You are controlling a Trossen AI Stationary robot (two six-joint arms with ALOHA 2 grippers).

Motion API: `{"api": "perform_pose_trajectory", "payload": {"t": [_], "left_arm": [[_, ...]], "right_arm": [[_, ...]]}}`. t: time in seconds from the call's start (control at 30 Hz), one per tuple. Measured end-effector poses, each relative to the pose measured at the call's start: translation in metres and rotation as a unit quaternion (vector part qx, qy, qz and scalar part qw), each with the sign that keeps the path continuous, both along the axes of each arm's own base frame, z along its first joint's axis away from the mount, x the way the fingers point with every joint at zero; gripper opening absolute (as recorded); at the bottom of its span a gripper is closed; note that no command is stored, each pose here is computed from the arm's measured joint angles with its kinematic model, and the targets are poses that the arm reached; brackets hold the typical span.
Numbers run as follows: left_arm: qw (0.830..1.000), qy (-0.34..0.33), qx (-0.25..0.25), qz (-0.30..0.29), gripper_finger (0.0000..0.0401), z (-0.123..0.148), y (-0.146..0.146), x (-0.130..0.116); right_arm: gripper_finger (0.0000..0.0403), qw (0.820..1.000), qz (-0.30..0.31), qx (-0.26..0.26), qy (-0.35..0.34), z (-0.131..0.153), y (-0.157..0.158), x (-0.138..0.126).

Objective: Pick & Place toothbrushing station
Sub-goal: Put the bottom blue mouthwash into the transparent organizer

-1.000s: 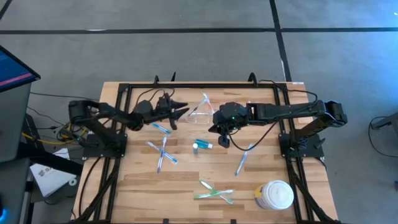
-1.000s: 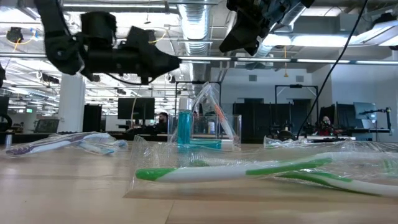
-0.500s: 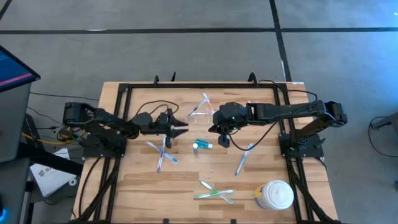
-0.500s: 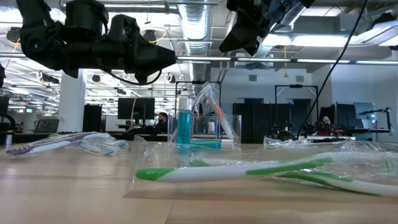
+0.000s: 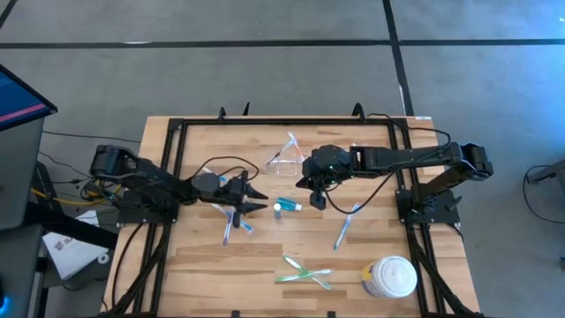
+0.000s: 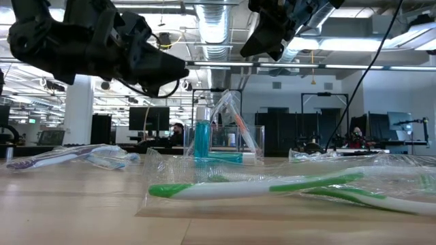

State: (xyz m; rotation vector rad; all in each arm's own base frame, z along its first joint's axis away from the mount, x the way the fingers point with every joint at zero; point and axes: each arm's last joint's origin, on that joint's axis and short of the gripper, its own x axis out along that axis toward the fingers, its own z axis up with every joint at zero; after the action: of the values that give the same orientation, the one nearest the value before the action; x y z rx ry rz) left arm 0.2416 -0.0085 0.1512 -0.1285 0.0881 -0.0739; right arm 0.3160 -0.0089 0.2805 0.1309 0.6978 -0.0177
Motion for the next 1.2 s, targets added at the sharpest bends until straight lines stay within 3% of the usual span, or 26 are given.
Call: {"api": "perform_pose_trajectory", "payload": {"t": [0.47, 0.9, 1.2], "left_arm": [[0.999, 0.038, 0.011, -0.002, 0.0127, -0.018, -0.002, 0.023], [0.998, 0.044, 0.041, 0.003, 0.0128, -0.021, -0.001, 0.024], [0.998, 0.045, 0.04, 0.017, 0.0182, -0.021, 0.0, 0.024]], "right_arm": [[0.0, 1.0, 0.0, 0.0, 0.0, 0.0, 0.0, 0.0], [0.0, 1.0, 0.0, 0.0, 0.0, 0.0, 0.0, 0.0], [0.0, 1.0, 0.0, 0.0, -0.001, 0.0, 0.0, 0.0]]}}
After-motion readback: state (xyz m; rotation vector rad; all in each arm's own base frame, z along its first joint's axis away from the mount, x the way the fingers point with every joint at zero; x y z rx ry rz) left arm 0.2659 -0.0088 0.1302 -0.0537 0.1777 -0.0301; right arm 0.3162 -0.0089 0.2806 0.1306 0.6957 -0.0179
